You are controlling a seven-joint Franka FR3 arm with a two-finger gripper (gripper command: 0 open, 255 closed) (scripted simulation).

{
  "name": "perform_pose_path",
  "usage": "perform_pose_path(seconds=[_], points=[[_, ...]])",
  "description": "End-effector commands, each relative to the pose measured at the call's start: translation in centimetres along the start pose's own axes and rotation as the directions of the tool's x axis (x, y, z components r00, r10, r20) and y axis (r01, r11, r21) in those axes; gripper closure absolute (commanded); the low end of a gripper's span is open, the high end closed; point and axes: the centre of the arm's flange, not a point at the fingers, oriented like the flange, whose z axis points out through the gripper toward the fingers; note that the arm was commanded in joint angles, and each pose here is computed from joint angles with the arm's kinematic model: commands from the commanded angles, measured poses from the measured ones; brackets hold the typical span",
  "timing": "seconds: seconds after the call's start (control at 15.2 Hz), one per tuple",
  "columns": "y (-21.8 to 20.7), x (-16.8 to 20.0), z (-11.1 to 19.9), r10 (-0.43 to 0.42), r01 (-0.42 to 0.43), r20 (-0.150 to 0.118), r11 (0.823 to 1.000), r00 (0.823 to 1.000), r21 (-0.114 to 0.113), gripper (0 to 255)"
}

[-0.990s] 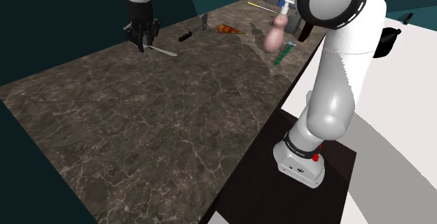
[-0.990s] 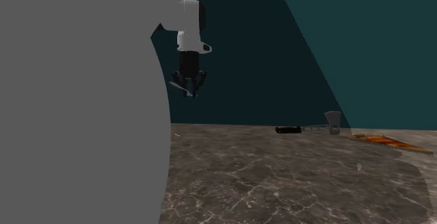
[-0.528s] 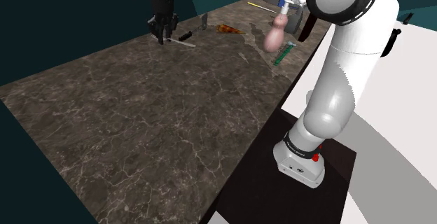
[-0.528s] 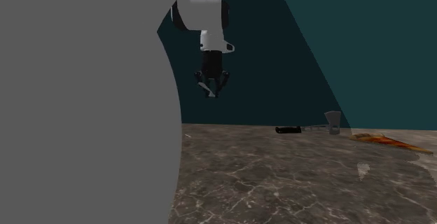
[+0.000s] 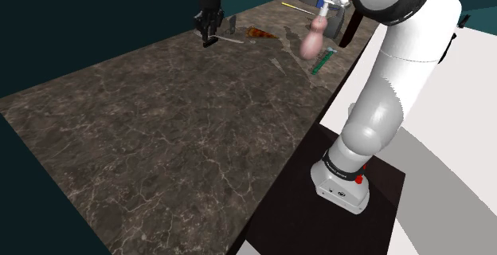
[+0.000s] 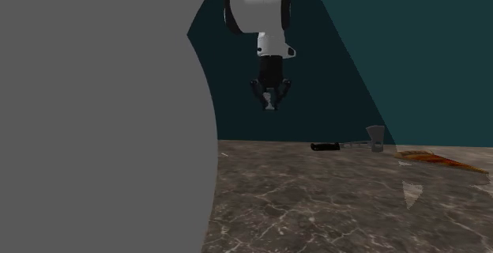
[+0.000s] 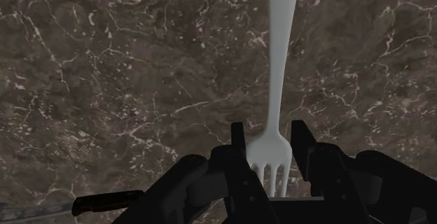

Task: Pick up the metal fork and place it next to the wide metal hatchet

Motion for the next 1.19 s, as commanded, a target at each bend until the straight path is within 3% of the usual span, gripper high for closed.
perform_pose_path(seconds=[0.0, 1.12], points=[[2.7, 0.1, -0.3, -0.002, 0.002, 0.000, 1.000, 1.000, 0.000, 255], [25.1, 0.1, -0.7, -0.002, 0.002, 0.000, 1.000, 1.000, 0.000, 255]])
